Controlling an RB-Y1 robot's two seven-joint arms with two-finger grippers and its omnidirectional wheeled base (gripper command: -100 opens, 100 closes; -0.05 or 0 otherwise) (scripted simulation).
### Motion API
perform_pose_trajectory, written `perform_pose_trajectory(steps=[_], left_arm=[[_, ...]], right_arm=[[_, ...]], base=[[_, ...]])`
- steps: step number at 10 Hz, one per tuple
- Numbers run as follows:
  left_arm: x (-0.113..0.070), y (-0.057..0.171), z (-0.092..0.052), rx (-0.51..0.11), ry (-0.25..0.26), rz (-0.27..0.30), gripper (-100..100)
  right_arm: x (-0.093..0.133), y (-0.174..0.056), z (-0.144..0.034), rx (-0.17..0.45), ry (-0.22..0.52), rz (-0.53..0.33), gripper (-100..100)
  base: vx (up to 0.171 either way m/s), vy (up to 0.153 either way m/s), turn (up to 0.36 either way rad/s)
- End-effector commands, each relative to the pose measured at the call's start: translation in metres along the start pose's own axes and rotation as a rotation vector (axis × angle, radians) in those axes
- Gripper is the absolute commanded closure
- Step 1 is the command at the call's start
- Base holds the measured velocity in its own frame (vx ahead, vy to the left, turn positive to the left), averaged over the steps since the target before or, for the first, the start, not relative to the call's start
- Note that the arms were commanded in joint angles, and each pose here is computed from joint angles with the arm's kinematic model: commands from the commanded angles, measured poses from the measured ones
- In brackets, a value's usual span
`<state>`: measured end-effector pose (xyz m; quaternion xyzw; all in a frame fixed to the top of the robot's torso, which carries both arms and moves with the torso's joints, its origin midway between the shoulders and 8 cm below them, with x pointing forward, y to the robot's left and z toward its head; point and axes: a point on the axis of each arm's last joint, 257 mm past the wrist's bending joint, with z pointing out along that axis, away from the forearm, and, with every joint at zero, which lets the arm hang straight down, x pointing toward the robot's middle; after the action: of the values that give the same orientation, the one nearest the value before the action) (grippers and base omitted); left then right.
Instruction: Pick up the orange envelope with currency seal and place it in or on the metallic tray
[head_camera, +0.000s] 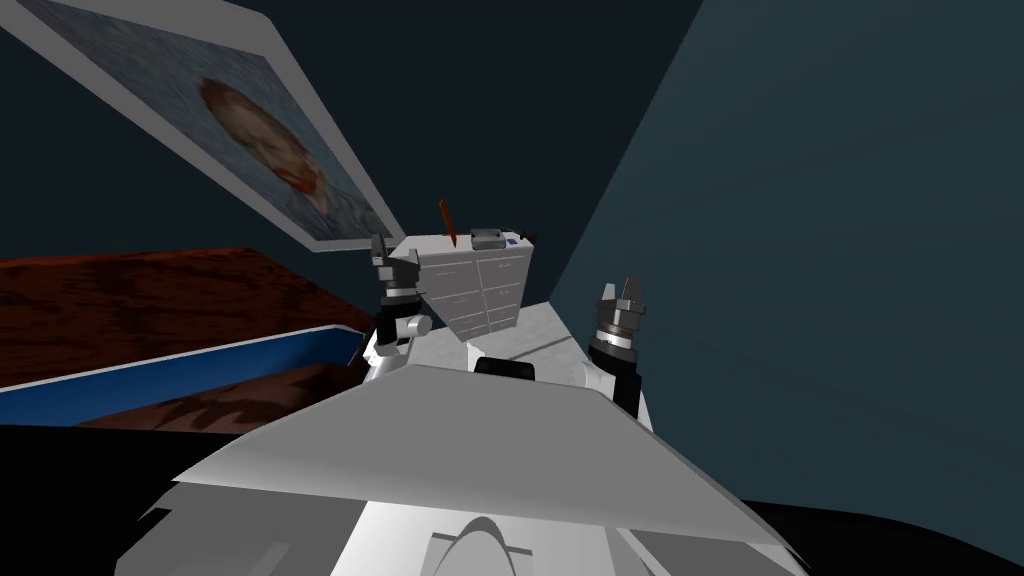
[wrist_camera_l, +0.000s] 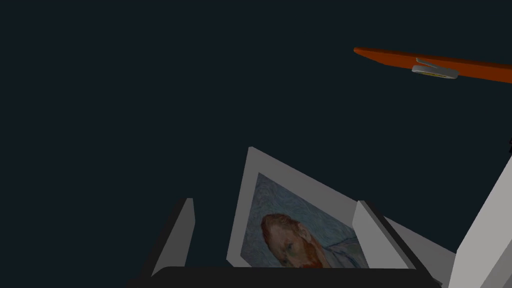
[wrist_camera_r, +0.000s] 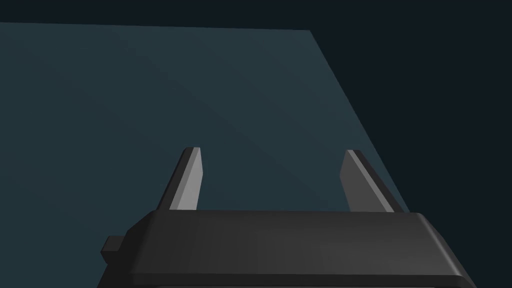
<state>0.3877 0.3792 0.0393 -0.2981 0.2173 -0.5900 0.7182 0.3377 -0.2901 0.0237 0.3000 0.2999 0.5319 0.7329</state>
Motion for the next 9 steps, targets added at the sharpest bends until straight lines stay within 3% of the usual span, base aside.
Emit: perform_pose_trajectory(steps=[1,3,4,5,6,7,8,9], left_arm=[[-0.009,0.000,0.008,0.008,-0.017,0.003,-100],[-0.041,0.007,0.022,0.016,-0.090,0.009,-100],[-0.042,0.001,0.029,0.039,-0.094,0.007,-100],[-0.061,0.004,0.033,0.040,-0.138,0.009,-100],[-0.060,0.000,0.039,0.055,-0.138,0.003,-100],[-0.080,0.002,0.044,0.063,-0.186,0.001,-100],[-0.078,0.000,0.048,0.073,-0.185,-0.005,-100],[-0.098,0.001,0.053,0.083,-0.236,-0.013,-100]], right_arm=[[0.000,0.000,0.000,0.000,0.000,0.000,0],[0.000,0.000,0.000,0.000,0.000,0.000,0],[0.000,0.000,0.000,0.000,0.000,0.000,0],[0.000,0.000,0.000,0.000,0.000,0.000,0],[0.000,0.000,0.000,0.000,0.000,0.000,0],[0.000,0.000,0.000,0.000,0.000,0.000,0],[0.000,0.000,0.000,0.000,0.000,0.000,0],[0.000,0.000,0.000,0.000,0.000,0.000,0]], base=[[-0.127,-0.048,-0.083],[-0.185,-0.084,-0.227],[-0.169,-0.102,-0.086],[-0.148,-0.095,-0.194],[-0.114,-0.061,-0.091],[-0.124,-0.059,-0.188],[-0.110,-0.046,-0.103],[-0.131,-0.056,-0.231]])
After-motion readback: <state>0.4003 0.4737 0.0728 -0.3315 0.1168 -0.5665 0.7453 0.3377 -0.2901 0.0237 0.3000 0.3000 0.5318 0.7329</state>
